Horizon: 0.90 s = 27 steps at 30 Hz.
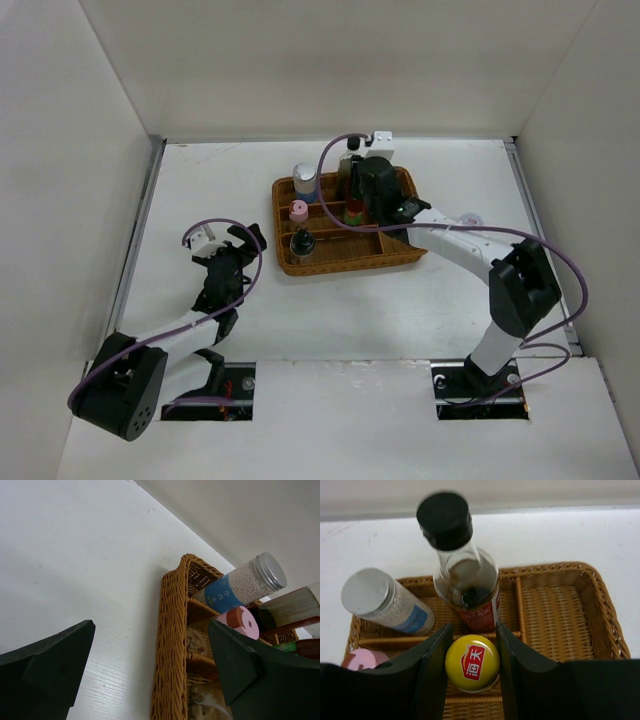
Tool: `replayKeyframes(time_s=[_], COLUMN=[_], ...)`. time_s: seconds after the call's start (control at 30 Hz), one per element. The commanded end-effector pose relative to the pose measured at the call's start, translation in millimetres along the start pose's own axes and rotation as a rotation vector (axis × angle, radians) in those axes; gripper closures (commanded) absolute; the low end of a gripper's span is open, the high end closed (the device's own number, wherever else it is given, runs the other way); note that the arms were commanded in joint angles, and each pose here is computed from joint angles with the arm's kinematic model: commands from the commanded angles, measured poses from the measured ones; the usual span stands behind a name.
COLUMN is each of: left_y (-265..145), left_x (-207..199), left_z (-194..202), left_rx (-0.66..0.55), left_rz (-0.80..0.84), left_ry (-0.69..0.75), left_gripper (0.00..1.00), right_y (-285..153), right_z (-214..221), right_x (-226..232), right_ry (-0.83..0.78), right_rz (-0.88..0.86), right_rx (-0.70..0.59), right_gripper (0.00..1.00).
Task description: Organize the condiment bottles
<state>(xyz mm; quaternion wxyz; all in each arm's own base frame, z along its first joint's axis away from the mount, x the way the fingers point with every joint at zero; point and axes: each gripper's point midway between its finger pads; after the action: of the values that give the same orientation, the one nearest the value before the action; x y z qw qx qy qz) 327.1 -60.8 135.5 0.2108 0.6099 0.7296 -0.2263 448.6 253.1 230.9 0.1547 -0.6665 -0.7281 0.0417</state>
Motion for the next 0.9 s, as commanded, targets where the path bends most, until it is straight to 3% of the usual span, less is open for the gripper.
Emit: replayKeyframes(time_s=[0.0,0.37,0.63,0.73,0.87], left_y=[4.6,5.0,4.6,5.4,4.5], left_x=[-16.4,-16.5,-15.5,-14.6,-16.7], left_z=[-12.4,-12.0,-12.9,-12.1,-13.9], left_rx=[-0.034,-0.033,-0.036,-0.034,-0.036], left_rz=[0.045,0.045,0.043,0.039,0.049], left_ry=[-0.048,-0.05,-0.051,-0.05,-0.058], left_gripper=[0.0,0.0,0.0,0.0,0.0], right_y=[-6.5,-7.8,-51.0,-78.2,-98.2], right_z=[-43.5,-18.6,-60.3,-71.1,-67.9], right_x=[19.9,21.8,10.7,-17.0,-103.2], right_ry=[0.08,0.015,0.081,0.133,0.198], right_rz=[-0.05,-0.048,-0.078,-0.058,0.115], right_rx=[-0.158,-0.124,-0.199,-0.233,-0.274], right_gripper=[0.73,0.46,0.26,0.2,0.15])
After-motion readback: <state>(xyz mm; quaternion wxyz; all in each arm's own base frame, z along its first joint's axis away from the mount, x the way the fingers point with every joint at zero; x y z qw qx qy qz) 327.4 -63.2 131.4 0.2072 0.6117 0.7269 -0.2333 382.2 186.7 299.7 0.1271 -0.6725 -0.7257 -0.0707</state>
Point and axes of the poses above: each gripper's point midway between its finger pads, its own y axis out along the fingers, its own x axis along the line the jaws close on, z = x × y, and after that the axes turned 2 degrees about y, right-handed
